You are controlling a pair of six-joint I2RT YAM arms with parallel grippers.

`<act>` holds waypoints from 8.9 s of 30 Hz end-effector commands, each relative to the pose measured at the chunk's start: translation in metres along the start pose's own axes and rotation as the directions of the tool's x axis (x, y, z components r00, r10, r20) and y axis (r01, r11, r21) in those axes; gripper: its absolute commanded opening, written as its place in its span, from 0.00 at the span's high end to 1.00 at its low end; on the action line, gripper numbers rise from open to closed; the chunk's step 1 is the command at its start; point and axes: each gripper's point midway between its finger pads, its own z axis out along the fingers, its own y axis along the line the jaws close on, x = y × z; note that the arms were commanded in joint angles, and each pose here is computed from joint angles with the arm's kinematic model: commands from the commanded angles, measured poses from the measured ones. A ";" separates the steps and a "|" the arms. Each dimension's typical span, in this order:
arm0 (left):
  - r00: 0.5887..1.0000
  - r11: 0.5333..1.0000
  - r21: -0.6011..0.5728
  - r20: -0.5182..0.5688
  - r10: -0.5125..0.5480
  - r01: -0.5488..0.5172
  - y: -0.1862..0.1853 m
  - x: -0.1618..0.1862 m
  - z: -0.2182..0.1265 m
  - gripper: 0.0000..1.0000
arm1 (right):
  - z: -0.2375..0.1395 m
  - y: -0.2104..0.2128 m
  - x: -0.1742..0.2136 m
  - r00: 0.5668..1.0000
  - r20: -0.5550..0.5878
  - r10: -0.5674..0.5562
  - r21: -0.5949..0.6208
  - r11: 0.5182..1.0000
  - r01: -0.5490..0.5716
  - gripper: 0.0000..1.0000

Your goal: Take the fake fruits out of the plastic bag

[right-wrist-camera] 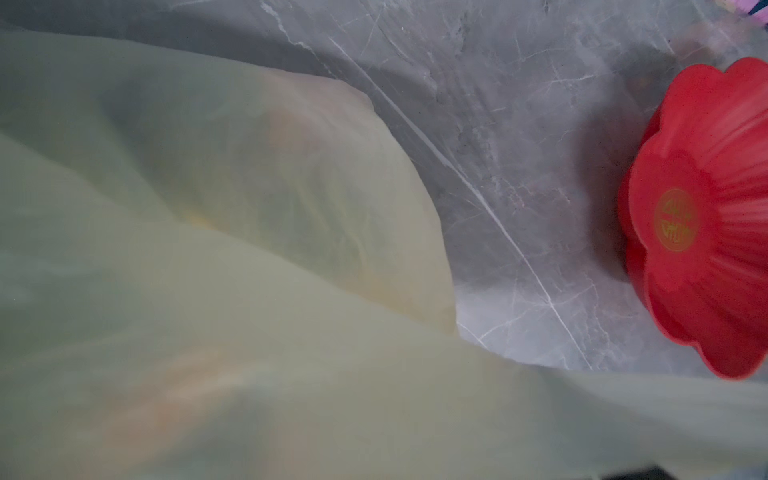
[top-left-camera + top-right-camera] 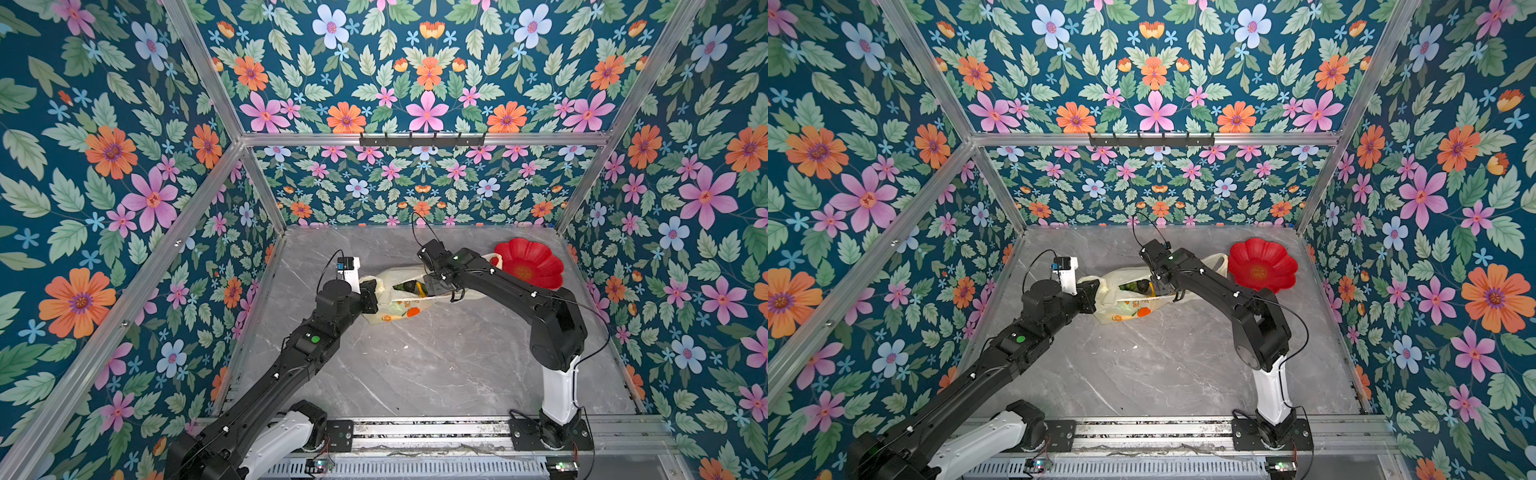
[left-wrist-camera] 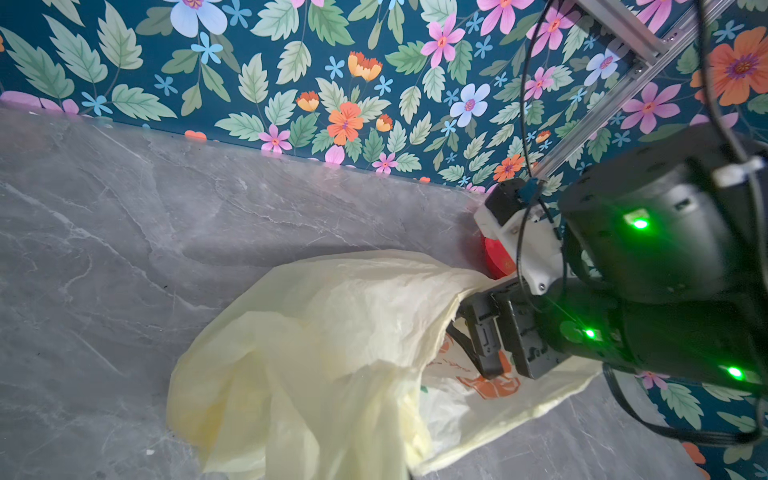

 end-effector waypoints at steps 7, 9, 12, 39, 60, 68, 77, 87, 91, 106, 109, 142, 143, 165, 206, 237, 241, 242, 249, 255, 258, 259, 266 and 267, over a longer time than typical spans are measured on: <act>1.000 0.998 -0.061 0.004 -0.007 0.007 0.011 0.000 0.002 1.00 | 0.014 0.021 -0.023 1.000 0.026 0.006 -0.094 0.996 -0.004 0.44; 1.000 0.994 -0.105 0.011 -0.016 0.017 0.020 -0.003 0.000 1.00 | 0.005 0.018 -0.027 0.998 0.055 0.030 -0.120 0.993 -0.023 0.64; 0.999 0.994 -0.109 0.026 -0.025 0.028 0.025 -0.009 -0.004 1.00 | -0.015 0.006 -0.034 0.987 0.104 0.120 -0.209 0.973 -0.096 0.93; 0.996 0.947 -0.318 -0.086 0.020 -0.047 0.047 -0.037 0.020 0.48 | -0.099 -0.034 0.000 0.862 0.121 0.493 -0.617 0.718 -0.323 1.00; 0.999 1.000 0.007 -0.028 0.029 -0.029 -0.089 -0.060 -0.035 0.29 | -0.111 -0.028 -0.005 0.867 0.179 0.464 -0.586 0.759 -0.285 1.00; 0.975 1.000 -0.010 -0.220 0.011 -0.014 -0.105 0.014 0.031 0.28 | -0.114 -0.022 -0.002 0.874 0.185 0.449 -0.589 0.763 -0.266 1.00; 0.953 0.967 -0.232 -0.300 0.030 -0.103 -0.061 0.051 0.055 0.23 | -0.105 -0.019 0.009 0.886 0.179 0.428 -0.572 0.778 -0.260 1.00; 0.942 0.933 -0.342 -0.334 -0.009 -0.113 -0.010 0.075 0.049 0.12 | -0.100 -0.021 0.011 0.886 0.181 0.427 -0.558 0.787 -0.265 1.00; 0.941 0.953 -0.301 -0.327 -0.085 -0.018 0.003 0.074 0.059 0.09 | -0.101 -0.013 0.010 0.892 0.167 0.421 -0.587 0.769 -0.253 1.00; 0.942 0.937 -0.345 -0.328 -0.076 -0.045 0.028 0.069 0.091 0.18 | -0.105 -0.013 0.019 0.890 0.160 0.426 -0.620 0.745 -0.246 1.00; 0.930 0.951 -0.307 -0.335 -0.152 0.045 0.047 0.080 0.084 0.40 | -0.106 -0.021 0.013 0.878 0.137 0.459 -0.622 0.729 -0.284 1.00; 0.949 0.995 -0.040 -0.304 0.080 -0.096 0.019 0.124 0.042 1.00 | -0.033 -0.023 -0.083 0.832 -0.041 0.554 -0.685 0.590 -0.427 1.00; 0.960 0.997 -0.036 -0.273 0.057 -0.069 0.019 0.123 0.040 1.00 | -0.035 -0.028 -0.082 0.833 -0.025 0.553 -0.669 0.610 -0.425 0.98; 0.988 0.997 0.071 -0.145 0.050 -0.040 -0.013 0.096 0.037 1.00 | -0.137 -0.053 -0.010 0.851 0.228 0.473 -0.442 0.829 -0.343 0.17; 0.987 0.992 0.035 -0.100 0.125 -0.122 -0.017 0.091 0.032 1.00 | -0.013 -0.022 -0.007 0.884 -0.023 0.467 -0.313 0.836 -0.450 0.36; 0.967 0.974 -0.125 -0.151 -0.206 0.188 0.076 0.075 0.064 0.99 | -0.023 -0.023 0.034 0.800 -0.009 0.600 -0.661 0.597 -0.455 1.00; 0.980 0.986 -0.162 -0.186 -0.063 0.033 0.059 0.077 0.054 0.79 | -0.035 -0.019 0.035 0.826 0.015 0.563 -0.646 0.636 -0.422 1.00; 0.980 0.984 -0.177 -0.192 -0.048 0.014 0.060 0.079 0.050 0.76 | -0.038 -0.020 0.035 0.833 0.026 0.553 -0.638 0.650 -0.412 1.00; 0.964 0.916 -0.379 -0.266 0.026 -0.129 0.083 0.100 0.005 0.46 | -0.045 -0.019 0.031 0.855 0.027 0.518 -0.609 0.687 -0.396 1.00; 0.956 0.906 -0.344 -0.241 0.170 -0.248 0.049 0.065 -0.010 0.39 | -0.054 -0.015 0.025 0.869 0.047 0.493 -0.616 0.699 -0.363 1.00; 0.912 0.854 -0.351 -0.288 0.293 -0.385 0.024 0.049 -0.012 0.37 | -0.056 -0.014 0.025 0.874 0.051 0.483 -0.615 0.704 -0.354 1.00; 0.894 0.836 -0.349 -0.311 0.322 -0.423 0.018 0.048 -0.012 0.35 | -0.057 -0.014 0.025 0.875 0.054 0.481 -0.615 0.707 -0.351 1.00; 0.804 0.717 -0.382 -0.400 0.440 -0.583 0.014 0.039 0.009 0.11 | -0.058 -0.015 0.028 0.874 0.058 0.483 -0.608 0.711 -0.353 1.00; 0.787 0.705 -0.373 -0.421 0.451 -0.603 0.014 0.041 0.014 0.09 | -0.059 -0.014 0.029 0.875 0.057 0.482 -0.609 0.711 -0.352 1.00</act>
